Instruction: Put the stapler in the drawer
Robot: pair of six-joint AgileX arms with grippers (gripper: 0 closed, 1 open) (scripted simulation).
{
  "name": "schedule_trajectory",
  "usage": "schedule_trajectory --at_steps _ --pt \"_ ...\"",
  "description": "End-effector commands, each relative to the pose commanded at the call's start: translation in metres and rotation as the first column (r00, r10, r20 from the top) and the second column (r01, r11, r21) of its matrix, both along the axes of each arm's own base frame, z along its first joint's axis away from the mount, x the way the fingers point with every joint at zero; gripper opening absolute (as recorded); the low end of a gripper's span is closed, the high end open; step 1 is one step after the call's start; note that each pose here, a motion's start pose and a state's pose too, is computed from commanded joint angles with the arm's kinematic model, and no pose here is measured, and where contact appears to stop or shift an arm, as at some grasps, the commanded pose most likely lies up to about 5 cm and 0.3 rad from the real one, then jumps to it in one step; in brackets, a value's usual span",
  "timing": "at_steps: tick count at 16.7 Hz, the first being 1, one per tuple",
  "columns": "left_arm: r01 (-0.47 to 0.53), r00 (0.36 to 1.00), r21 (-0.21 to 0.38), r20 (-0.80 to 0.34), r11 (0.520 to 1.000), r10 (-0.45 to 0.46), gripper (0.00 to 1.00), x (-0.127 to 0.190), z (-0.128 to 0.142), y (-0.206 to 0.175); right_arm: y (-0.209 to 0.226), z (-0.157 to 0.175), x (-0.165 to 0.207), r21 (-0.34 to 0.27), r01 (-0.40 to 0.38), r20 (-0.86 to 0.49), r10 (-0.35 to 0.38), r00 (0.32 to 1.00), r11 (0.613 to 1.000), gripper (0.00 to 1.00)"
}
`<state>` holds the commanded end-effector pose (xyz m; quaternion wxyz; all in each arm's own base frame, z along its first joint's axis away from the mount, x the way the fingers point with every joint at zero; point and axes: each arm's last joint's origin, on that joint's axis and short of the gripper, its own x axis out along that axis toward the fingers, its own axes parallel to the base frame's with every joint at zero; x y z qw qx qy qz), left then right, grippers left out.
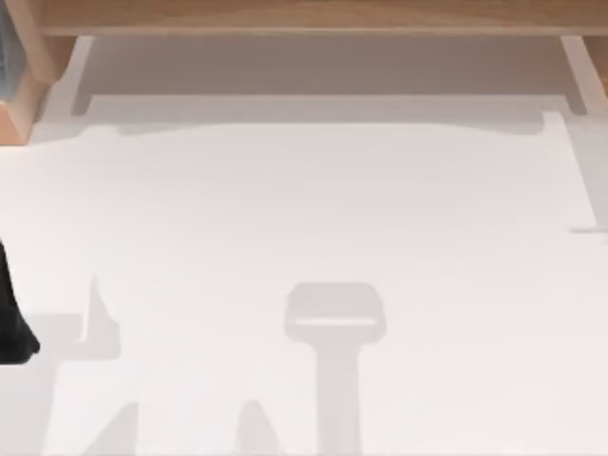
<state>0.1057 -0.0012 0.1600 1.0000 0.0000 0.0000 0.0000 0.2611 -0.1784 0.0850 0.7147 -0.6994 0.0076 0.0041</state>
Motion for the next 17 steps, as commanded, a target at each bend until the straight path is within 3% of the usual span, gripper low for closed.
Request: schedule_trajectory --at_steps 6,13,17 --pt "0.000 1.000 0.000 0.000 1.000 0.000 1.00 0.000 0.000 0.000 -0.003 0.006 0.045 -0.025 0.007 0.022 -0.007 1.000 1.000 0.00" --pt "0.000 1.000 0.000 0.000 1.000 0.000 1.00 0.000 0.000 0.000 -0.006 0.001 0.053 -0.017 0.027 0.002 -0.027 1.000 0.999 0.00" --pt "0.000 1.000 0.000 0.000 1.000 0.000 1.00 0.000 0.000 0.000 -0.010 0.001 0.087 -0.020 0.034 0.009 -0.033 0.999 0.999 0.00"
